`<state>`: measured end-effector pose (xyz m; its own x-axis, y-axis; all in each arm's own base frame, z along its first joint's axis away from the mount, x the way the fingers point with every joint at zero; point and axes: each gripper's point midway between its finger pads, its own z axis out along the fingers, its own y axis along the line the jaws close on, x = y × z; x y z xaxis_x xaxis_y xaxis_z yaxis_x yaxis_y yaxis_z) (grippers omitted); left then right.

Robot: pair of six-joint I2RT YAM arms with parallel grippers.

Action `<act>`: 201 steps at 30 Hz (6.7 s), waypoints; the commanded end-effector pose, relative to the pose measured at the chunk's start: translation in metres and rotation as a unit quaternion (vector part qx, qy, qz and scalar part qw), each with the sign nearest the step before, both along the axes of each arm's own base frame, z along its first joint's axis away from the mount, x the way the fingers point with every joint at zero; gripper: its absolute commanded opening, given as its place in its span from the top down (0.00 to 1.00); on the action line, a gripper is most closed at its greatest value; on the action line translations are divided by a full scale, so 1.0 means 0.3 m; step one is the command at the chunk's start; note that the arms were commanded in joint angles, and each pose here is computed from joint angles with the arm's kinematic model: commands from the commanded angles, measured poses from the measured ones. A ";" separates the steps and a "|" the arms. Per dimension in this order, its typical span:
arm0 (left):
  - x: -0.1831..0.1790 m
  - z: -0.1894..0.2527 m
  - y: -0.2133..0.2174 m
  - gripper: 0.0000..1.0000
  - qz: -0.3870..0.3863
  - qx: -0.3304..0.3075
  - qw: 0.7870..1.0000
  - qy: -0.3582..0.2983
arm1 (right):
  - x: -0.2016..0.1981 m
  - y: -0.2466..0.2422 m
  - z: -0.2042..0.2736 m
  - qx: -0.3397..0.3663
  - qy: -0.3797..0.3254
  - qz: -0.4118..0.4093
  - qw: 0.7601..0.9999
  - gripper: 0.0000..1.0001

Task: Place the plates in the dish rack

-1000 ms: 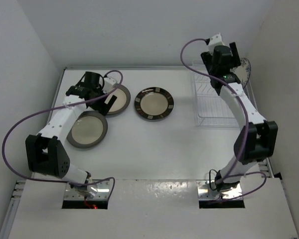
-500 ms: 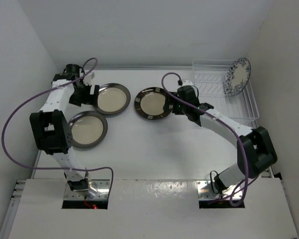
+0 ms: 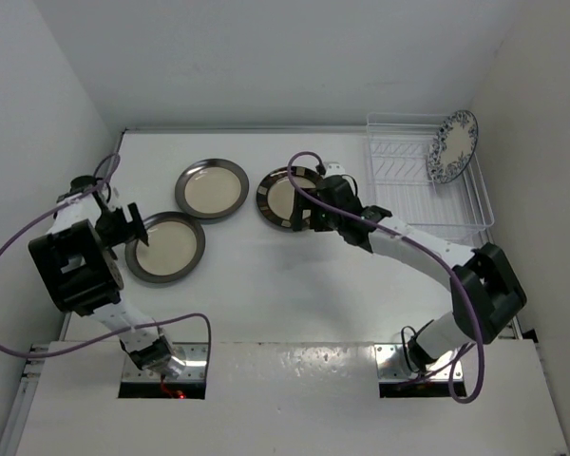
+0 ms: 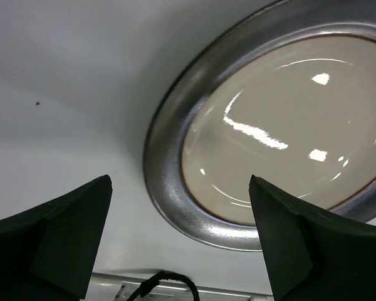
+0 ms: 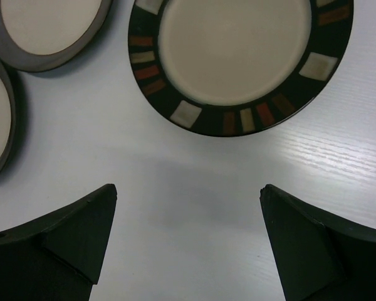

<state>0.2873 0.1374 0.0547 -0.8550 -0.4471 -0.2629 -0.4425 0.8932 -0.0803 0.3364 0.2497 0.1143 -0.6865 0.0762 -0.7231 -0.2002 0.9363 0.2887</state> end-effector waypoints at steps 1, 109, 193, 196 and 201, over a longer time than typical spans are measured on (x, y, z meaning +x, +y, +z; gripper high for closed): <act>-0.004 0.047 0.098 0.04 0.047 0.026 0.997 -0.050 | 0.029 0.042 0.148 0.021 -0.062 0.014 0.998 0.04; 0.485 0.430 -0.372 0.00 -0.292 -0.053 0.924 -0.242 | 0.687 -1.326 0.902 -0.400 -0.352 -0.366 0.763 1.00; 0.655 0.530 -0.507 1.00 -0.369 -0.064 0.867 -0.329 | 0.267 -0.555 0.526 -0.107 -0.246 0.071 0.961 0.12; 0.611 0.649 -0.561 1.00 -0.422 -0.061 0.830 -0.361 | 0.234 -0.358 0.494 -0.039 -0.229 0.150 0.961 0.11; 0.483 0.743 -0.737 1.00 -0.525 -0.100 0.766 -0.358 | 0.225 -0.126 0.435 0.017 -0.224 0.240 0.944 0.11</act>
<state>0.4609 -0.0270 0.2241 -0.6072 0.1937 -0.7706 0.5088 0.8397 -0.1899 0.4115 0.1596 0.2228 -0.3372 -0.1782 -0.9244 -0.5546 0.8311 0.0420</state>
